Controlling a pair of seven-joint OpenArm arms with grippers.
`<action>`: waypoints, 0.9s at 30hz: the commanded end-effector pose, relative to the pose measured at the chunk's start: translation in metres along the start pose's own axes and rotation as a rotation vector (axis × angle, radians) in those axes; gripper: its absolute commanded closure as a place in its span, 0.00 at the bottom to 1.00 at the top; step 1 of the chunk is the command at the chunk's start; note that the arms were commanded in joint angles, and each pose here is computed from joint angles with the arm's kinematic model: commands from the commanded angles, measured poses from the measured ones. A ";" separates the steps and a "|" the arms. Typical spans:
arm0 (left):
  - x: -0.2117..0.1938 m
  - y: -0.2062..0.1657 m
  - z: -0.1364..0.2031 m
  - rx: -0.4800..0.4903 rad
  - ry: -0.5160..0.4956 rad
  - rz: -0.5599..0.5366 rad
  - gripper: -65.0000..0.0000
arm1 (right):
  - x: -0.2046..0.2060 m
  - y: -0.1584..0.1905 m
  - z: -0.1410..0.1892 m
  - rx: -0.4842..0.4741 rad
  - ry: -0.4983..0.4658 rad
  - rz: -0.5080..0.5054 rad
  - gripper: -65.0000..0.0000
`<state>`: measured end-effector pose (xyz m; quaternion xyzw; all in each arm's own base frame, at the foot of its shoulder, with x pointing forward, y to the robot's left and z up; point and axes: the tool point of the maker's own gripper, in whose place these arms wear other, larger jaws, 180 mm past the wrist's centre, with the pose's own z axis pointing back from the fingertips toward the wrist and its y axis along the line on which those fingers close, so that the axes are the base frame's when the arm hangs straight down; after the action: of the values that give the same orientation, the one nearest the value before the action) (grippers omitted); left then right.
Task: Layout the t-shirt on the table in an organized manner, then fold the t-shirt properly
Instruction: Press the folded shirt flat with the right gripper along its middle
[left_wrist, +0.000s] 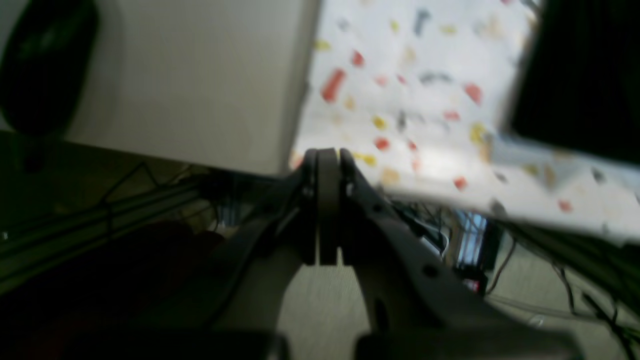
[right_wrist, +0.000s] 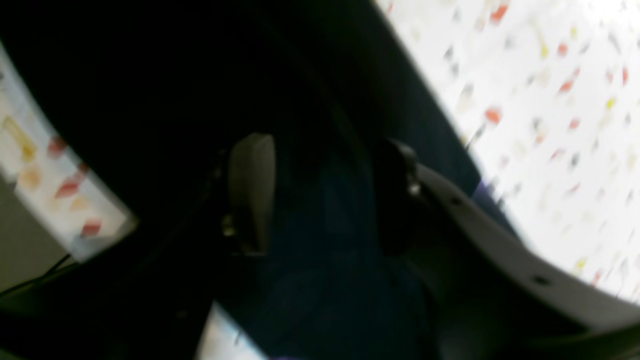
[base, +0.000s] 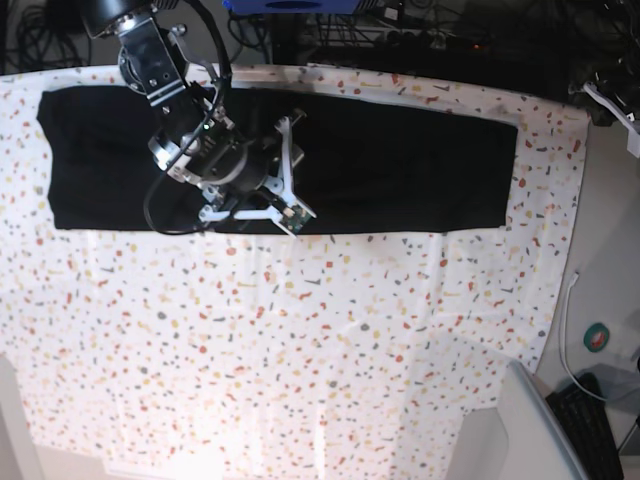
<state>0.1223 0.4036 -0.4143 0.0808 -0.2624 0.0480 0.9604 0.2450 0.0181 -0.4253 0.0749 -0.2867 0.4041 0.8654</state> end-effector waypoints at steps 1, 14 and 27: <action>0.008 0.007 0.006 0.014 -0.029 -0.013 1.00 | 0.021 -0.001 -0.002 0.000 -0.049 0.017 0.63; -0.005 0.005 0.008 0.010 -0.007 -0.009 1.00 | 0.022 0.016 -0.032 0.063 0.014 0.128 0.71; -0.004 0.005 0.008 0.011 -0.007 -0.008 1.00 | 0.024 0.007 -0.036 0.022 -0.018 0.088 0.70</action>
<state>0.1082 0.3992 -0.4201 0.0771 -0.2513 0.0545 0.9633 0.2537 0.0453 -0.4580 0.0726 -0.2630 0.4459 0.8525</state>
